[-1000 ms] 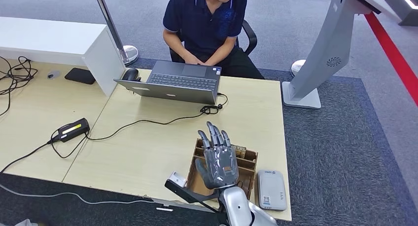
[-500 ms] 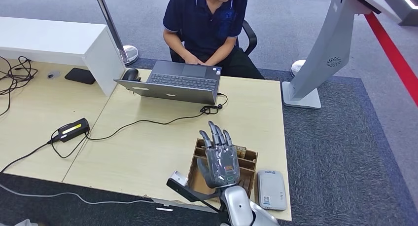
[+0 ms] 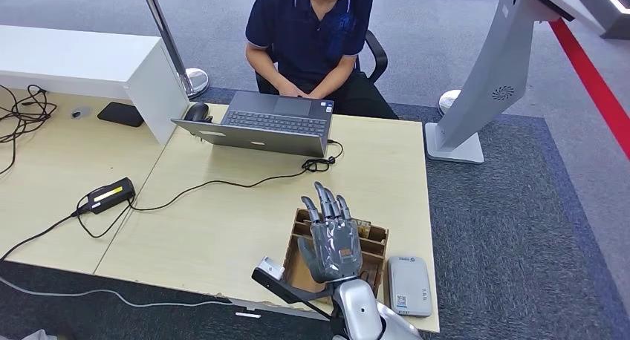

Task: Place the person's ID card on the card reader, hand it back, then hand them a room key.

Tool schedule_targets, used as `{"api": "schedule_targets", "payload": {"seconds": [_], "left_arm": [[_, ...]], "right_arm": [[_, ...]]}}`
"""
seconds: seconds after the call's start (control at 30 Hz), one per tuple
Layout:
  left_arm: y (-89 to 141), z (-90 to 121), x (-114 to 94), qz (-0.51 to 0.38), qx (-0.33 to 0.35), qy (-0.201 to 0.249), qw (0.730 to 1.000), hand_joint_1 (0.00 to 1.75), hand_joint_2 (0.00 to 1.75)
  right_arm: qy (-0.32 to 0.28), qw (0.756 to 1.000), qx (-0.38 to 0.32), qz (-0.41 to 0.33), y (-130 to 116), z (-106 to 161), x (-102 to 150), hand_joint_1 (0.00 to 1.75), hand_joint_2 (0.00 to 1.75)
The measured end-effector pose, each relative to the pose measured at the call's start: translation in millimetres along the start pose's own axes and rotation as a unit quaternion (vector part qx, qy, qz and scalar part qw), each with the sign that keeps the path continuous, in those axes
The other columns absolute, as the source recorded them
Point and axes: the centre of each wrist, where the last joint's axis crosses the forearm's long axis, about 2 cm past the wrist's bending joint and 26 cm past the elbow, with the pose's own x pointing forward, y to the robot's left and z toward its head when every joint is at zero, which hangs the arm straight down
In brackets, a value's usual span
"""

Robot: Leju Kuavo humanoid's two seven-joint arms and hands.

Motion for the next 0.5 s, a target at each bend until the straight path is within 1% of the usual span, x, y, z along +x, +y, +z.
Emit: {"api": "schedule_targets", "payload": {"seconds": [0.5], "left_arm": [[0.0,0.0,0.0,0.0,0.0,0.0,1.0,0.0,0.0]], "right_arm": [[0.001,1.0,0.0,0.0,0.1,0.0,-0.3,0.47,1.75]]}}
